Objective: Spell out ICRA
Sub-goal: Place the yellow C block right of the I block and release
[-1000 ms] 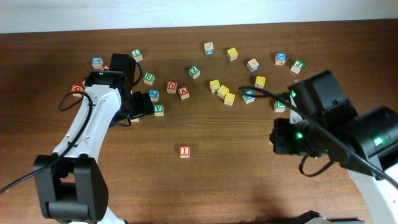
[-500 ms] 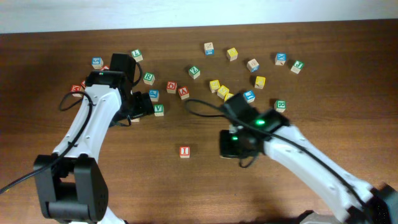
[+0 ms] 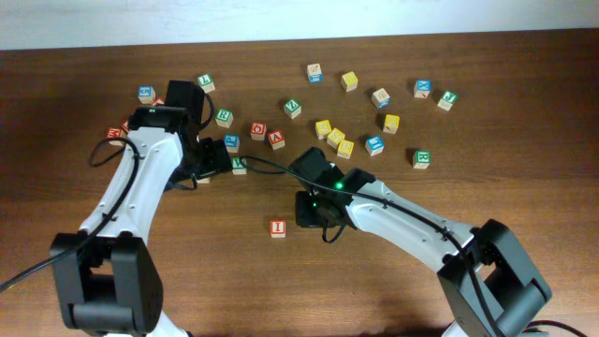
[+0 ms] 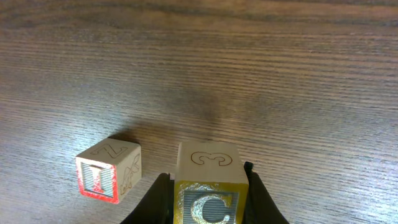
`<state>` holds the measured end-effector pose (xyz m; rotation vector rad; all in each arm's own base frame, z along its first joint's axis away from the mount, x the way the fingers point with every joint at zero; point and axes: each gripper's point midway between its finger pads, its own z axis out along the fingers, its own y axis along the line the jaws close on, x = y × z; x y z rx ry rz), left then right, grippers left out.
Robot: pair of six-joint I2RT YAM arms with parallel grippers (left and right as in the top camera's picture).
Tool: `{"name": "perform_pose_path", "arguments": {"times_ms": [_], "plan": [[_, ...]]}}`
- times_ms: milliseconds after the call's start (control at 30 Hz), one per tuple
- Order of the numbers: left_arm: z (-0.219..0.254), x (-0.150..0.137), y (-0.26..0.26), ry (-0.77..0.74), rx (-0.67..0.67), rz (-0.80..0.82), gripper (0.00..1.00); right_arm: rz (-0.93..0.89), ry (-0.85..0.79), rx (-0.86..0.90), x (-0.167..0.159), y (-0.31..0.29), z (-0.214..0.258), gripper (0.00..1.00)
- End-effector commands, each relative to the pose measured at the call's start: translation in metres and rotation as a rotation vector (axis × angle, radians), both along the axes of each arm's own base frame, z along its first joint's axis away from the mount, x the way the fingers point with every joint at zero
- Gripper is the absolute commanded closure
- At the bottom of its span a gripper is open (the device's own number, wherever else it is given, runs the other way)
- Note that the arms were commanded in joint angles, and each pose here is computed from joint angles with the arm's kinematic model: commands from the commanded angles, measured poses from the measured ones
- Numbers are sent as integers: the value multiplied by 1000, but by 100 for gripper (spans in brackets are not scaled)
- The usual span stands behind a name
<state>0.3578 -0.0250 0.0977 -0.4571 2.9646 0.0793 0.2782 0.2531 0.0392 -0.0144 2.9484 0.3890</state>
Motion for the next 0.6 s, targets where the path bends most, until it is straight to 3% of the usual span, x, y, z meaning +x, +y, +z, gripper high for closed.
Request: {"name": "perform_pose_path", "arguments": {"times_ms": [0,567], "plan": [[-2,1,4,4,14,15,1,51,-10,-29,-12,10,-3,84],[-2,1,4,4,14,15,1,19,-42,-115,-23,8,-9,83]]}}
